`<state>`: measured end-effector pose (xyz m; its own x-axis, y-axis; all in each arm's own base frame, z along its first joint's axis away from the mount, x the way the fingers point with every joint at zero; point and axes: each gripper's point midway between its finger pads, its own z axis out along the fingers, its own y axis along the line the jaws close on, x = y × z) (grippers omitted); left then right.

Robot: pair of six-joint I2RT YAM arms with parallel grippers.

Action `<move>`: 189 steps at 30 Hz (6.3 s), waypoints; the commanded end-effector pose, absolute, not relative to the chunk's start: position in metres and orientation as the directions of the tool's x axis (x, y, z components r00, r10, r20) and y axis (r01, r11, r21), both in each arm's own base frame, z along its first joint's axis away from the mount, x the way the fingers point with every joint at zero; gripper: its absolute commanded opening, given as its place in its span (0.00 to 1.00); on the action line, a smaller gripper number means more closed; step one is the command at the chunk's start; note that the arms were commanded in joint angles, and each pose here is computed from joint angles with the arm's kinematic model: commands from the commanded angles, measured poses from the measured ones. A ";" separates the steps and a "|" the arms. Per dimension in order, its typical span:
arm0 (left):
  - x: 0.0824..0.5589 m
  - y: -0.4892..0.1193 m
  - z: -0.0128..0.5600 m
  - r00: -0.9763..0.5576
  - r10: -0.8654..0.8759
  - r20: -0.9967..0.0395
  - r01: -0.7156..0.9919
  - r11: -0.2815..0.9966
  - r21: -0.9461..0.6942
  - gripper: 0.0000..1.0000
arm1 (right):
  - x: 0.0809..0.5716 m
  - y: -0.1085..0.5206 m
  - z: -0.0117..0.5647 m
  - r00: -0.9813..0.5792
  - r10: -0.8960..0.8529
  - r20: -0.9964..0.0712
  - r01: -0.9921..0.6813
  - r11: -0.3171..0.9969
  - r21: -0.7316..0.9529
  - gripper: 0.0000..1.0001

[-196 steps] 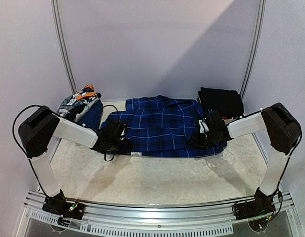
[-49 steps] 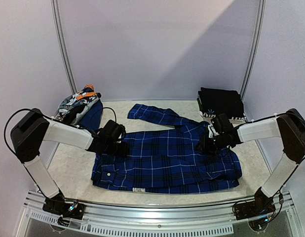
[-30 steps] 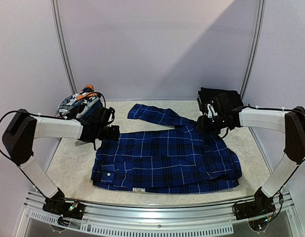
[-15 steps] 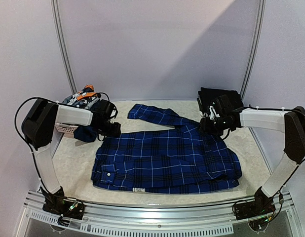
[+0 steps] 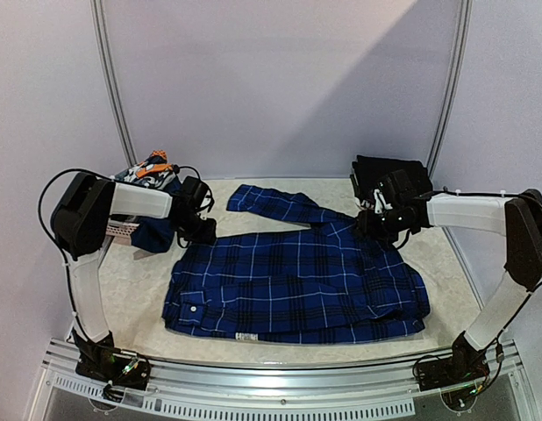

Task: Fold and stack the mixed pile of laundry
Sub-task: Pick up the 1/3-folded shirt from the center of the board, then fold the 1/3-folded shirt at the center of the board.

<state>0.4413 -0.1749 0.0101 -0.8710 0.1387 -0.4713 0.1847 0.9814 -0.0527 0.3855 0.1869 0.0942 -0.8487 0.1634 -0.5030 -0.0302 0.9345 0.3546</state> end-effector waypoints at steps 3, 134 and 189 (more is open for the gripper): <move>0.432 -0.173 -0.013 -0.902 0.153 -0.404 0.199 0.977 -0.074 0.32 | 0.388 0.182 0.085 -0.851 0.153 -0.503 -0.032 0.940 0.340 0.61; 0.416 -0.174 0.088 -0.679 0.002 -0.734 0.229 0.951 -0.209 0.00 | 0.456 0.168 0.146 -0.678 -0.270 -0.684 -0.330 0.943 -0.046 0.00; 0.302 -0.145 0.068 -0.593 -0.098 -0.799 0.152 0.961 -0.230 0.20 | 0.280 0.133 0.070 -0.861 -0.076 -0.503 -0.104 0.994 0.028 0.24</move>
